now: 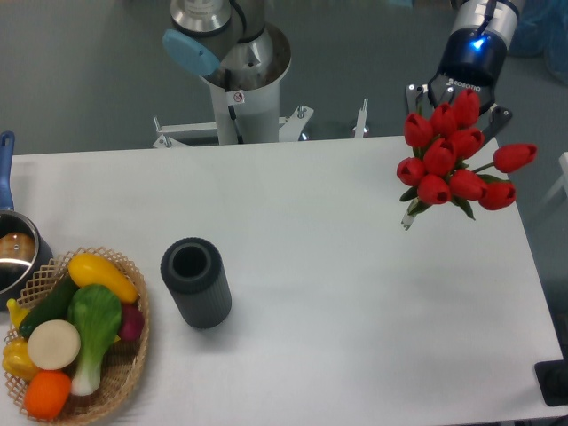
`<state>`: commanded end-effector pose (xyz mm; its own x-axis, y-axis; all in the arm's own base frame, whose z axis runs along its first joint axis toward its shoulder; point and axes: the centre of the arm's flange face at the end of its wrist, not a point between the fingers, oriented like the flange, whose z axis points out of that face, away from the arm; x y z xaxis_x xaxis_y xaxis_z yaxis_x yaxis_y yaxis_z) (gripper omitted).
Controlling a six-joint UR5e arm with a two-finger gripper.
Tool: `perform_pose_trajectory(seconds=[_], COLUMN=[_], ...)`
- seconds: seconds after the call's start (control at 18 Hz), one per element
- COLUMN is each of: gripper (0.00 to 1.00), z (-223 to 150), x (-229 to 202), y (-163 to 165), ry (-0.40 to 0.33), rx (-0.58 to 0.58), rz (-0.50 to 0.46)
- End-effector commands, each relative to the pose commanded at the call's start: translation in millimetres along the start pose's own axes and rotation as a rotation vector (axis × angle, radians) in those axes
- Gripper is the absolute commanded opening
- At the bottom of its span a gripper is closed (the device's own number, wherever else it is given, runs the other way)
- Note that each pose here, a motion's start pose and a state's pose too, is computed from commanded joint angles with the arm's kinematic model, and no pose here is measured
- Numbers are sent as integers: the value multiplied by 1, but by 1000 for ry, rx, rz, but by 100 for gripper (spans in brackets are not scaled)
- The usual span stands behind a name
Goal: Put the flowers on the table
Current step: 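Hold the red tulip bunch in the gripper, raising it slightly, then carry the red tulips toward the grey cylinder and lower them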
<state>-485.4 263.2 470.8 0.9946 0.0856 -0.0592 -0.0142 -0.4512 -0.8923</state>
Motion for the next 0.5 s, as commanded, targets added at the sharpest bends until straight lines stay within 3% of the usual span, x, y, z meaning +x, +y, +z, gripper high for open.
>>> perform_pose_trajectory(seconds=[0.5], gripper=[32], z=[-4], x=[21], y=[-8], ry=[-127], rx=[-301], rz=[5])
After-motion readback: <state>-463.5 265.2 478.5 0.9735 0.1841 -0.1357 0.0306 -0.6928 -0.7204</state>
